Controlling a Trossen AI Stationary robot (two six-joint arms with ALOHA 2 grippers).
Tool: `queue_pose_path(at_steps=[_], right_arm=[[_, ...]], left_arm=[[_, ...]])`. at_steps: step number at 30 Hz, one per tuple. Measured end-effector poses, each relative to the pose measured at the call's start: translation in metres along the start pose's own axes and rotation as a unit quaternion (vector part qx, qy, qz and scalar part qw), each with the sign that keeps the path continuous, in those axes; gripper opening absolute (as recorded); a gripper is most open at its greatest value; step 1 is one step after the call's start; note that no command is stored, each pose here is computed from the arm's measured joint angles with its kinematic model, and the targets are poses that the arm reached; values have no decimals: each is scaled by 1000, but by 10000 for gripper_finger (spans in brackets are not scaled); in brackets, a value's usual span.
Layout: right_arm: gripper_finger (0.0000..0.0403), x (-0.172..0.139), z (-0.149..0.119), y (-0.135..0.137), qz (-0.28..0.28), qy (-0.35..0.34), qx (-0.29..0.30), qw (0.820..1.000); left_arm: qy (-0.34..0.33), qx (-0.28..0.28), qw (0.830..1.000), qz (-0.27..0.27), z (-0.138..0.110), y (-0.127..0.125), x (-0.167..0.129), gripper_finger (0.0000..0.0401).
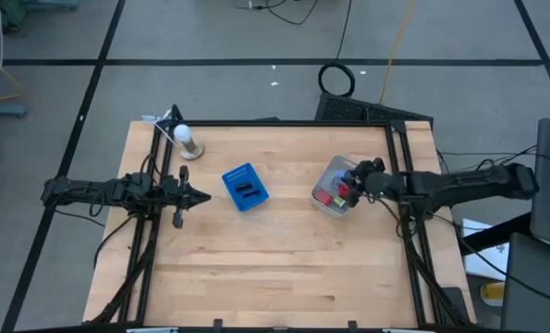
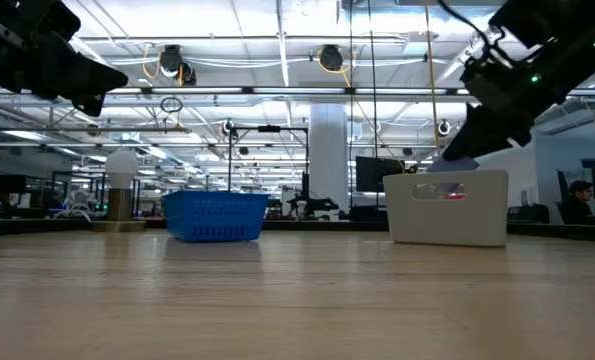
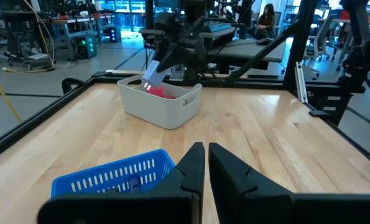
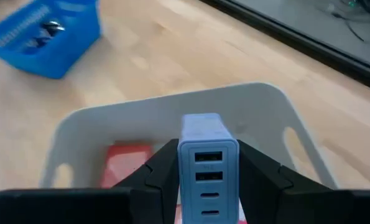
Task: Pick & Place Office items
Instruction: Put the blue charger adapter into the gray bin, then return to Home Position
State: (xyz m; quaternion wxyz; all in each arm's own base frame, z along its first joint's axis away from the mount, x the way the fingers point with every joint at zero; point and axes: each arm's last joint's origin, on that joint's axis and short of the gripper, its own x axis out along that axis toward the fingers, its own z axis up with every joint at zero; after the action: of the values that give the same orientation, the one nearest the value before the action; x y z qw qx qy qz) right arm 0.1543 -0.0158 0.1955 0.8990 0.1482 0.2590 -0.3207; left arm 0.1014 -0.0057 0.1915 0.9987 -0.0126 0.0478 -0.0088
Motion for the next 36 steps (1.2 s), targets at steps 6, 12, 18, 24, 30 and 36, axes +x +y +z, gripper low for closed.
queue_pose_path(at_steps=[6, 12, 18, 24, 30, 36], right_arm=[[115, 18, 2, -1, -7, 69, 3, 998], [115, 34, 1, -4, -15, 103, 2, 995], [184, 37, -3, -5, 8, 123, -11, 992], [262, 30, 5, -4, 43, 99, 0, 994], [282, 12, 16, -5, 72, 42, 1, 997], [253, -16, 27, 0, 130, -55, -24, 990]], left_arm=[[0, 0, 1000, 0, 0, 0, 0, 26], [0, 0, 1000, 0, 0, 0, 0, 26], [0, 0, 1000, 0, 0, 0, 0, 26], [-2, 31, 1000, 0, 0, 0, 0, 26], [-1, 38, 999, 0, 0, 0, 0, 26], [-47, -2, 999, -4, 9, -1, -1, 26]])
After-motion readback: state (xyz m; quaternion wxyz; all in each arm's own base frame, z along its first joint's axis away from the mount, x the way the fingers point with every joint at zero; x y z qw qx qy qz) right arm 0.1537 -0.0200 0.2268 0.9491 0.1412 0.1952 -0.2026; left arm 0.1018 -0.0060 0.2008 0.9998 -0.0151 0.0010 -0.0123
